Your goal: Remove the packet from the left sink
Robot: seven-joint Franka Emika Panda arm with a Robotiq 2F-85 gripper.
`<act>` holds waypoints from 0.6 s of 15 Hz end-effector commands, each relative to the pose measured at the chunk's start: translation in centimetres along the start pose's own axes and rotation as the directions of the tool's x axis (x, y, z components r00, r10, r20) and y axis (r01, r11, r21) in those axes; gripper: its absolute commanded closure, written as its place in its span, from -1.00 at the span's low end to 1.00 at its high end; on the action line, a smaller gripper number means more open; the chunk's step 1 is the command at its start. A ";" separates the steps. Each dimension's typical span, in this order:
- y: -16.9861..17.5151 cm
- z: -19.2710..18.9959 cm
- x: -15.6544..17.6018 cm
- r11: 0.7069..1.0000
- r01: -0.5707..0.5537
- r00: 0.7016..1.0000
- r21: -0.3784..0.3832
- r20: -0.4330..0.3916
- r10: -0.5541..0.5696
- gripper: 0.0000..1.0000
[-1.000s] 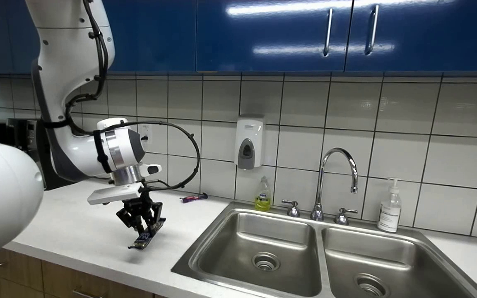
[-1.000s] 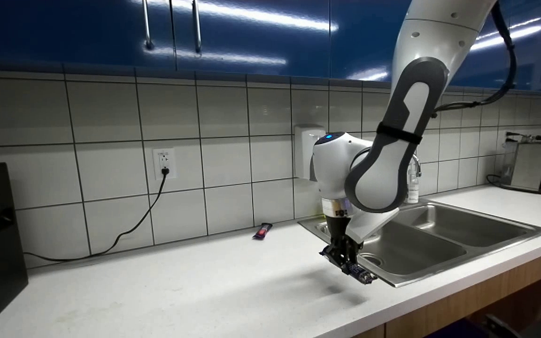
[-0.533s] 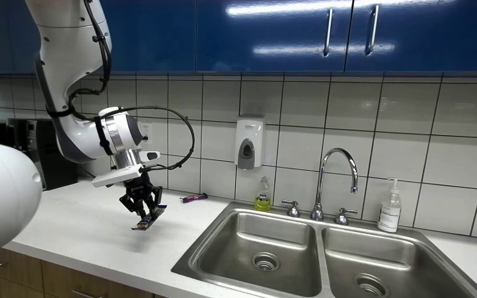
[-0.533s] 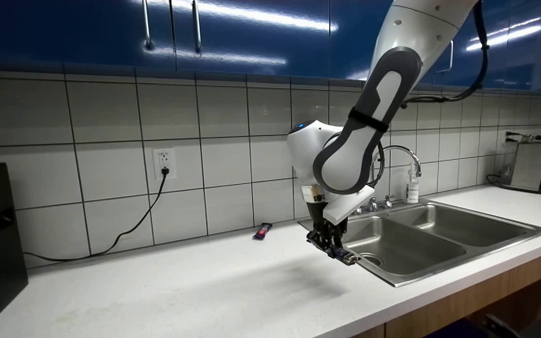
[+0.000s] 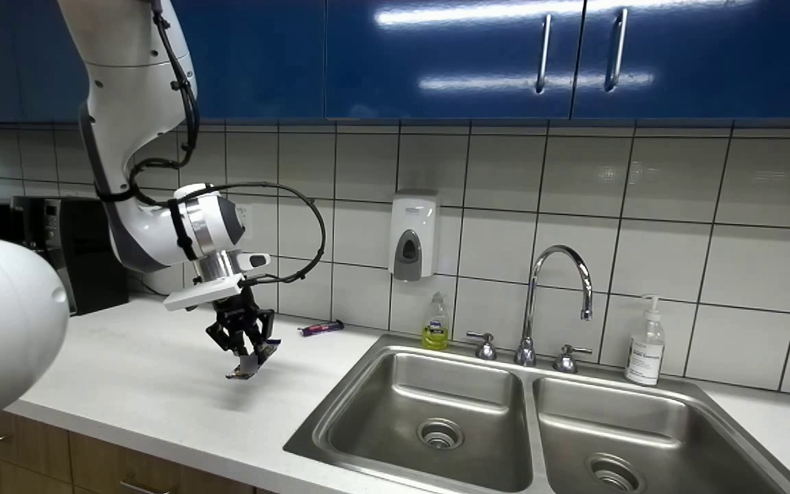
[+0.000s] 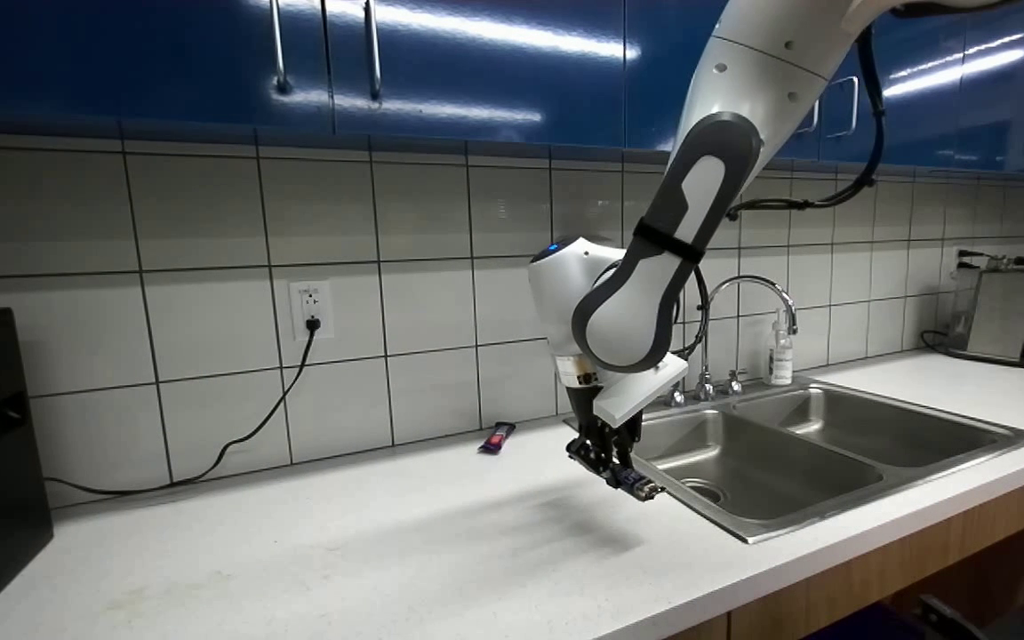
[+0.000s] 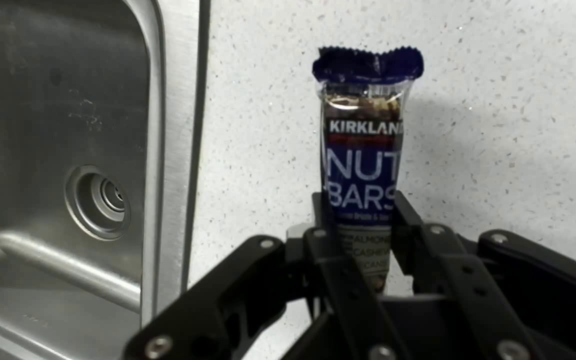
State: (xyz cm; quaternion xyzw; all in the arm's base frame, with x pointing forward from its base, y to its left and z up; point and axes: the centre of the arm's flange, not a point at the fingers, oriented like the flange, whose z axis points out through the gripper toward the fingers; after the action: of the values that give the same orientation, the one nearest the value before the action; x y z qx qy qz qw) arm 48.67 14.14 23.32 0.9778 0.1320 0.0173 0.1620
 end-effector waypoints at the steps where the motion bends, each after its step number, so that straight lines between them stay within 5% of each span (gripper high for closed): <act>1: 0.5 1.1 0.2 1.000 -0.020 1.000 0.018 0.006 0.020 0.85; 9: 0.2 4.4 -0.2 0.999 -0.021 1.000 0.040 0.020 0.020 0.85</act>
State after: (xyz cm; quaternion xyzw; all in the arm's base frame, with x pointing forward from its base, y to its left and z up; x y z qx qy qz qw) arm 48.77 12.94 20.15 0.9804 0.1261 0.0049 0.1512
